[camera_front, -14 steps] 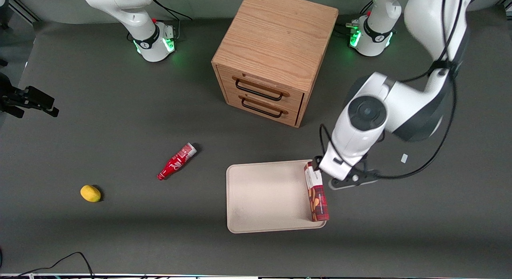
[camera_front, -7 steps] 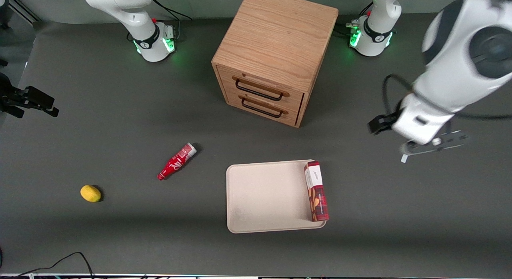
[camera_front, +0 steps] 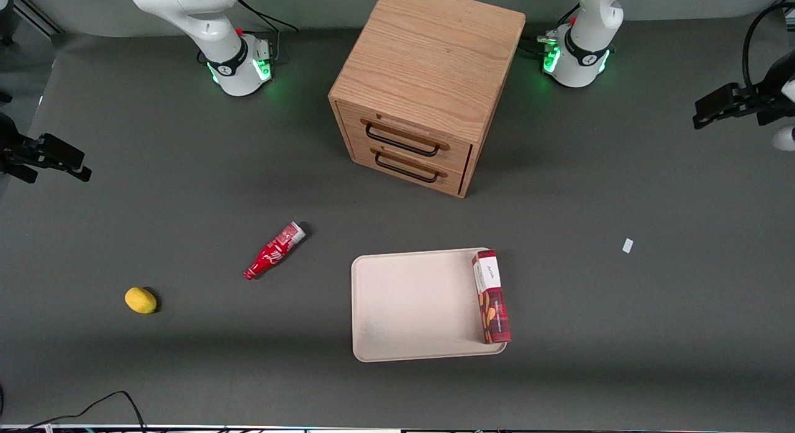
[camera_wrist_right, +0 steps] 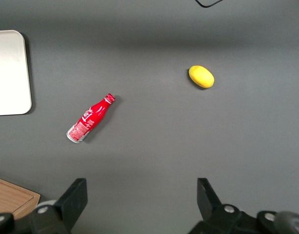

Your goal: Place red cookie box on tray

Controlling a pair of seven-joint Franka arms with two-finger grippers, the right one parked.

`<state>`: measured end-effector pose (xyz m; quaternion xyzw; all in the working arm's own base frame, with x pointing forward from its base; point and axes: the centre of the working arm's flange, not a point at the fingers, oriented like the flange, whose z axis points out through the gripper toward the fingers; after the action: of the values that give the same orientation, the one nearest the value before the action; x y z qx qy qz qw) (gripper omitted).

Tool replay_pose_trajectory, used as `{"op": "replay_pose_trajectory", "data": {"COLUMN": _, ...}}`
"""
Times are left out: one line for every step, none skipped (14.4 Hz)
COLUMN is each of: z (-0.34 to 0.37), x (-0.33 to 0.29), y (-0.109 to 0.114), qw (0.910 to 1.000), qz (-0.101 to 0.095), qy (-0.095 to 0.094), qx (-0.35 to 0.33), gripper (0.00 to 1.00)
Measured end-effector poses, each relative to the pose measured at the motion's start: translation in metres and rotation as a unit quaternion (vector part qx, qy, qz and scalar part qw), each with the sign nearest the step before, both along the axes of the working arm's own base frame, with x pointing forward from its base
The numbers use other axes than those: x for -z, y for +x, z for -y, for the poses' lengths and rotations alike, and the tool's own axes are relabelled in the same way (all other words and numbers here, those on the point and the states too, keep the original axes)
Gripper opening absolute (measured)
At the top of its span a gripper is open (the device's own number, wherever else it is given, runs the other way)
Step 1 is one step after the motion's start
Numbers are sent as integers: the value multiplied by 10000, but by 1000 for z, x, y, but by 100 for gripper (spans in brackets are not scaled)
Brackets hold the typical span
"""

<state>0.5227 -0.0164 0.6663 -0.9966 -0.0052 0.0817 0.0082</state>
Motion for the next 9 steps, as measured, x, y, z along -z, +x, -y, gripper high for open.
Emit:
{"op": "replay_pose_trajectory", "data": {"z": -4, "x": 3, "y": -6, "qw": 10000, "qz": -28, "qy": -32, "qx": 38, "gripper": 100}}
{"op": "replay_pose_trajectory", "data": {"z": -7, "x": 7, "y": -12, "qw": 10000, "qz": -24, "qy": -46, "qx": 53, "gripper": 100}}
{"op": "replay_pose_trajectory", "data": {"z": -10, "x": 12, "y": -19, "qw": 10000, "qz": 15, "qy": -50, "qx": 39, "gripper": 100}}
{"op": "replay_pose_trajectory", "data": {"z": -13, "x": 18, "y": -25, "qw": 10000, "qz": 54, "qy": -55, "qx": 14, "gripper": 100}}
{"op": "replay_pose_trajectory", "data": {"z": -17, "x": 23, "y": -32, "qw": 10000, "qz": 66, "qy": -64, "qx": -7, "gripper": 100}}
{"op": "replay_pose_trajectory", "data": {"z": -20, "x": 26, "y": -38, "qw": 9999, "qz": 67, "qy": -75, "qx": -21, "gripper": 100}}
{"op": "replay_pose_trajectory", "data": {"z": -21, "x": 27, "y": -42, "qw": 9999, "qz": 69, "qy": -83, "qx": -28, "gripper": 100}}
{"op": "replay_pose_trajectory", "data": {"z": -23, "x": 26, "y": -44, "qw": 9999, "qz": 78, "qy": -91, "qx": -14, "gripper": 100}}
{"op": "replay_pose_trajectory", "data": {"z": -25, "x": 25, "y": -45, "qw": 9999, "qz": 88, "qy": -107, "qx": 52, "gripper": 100}}
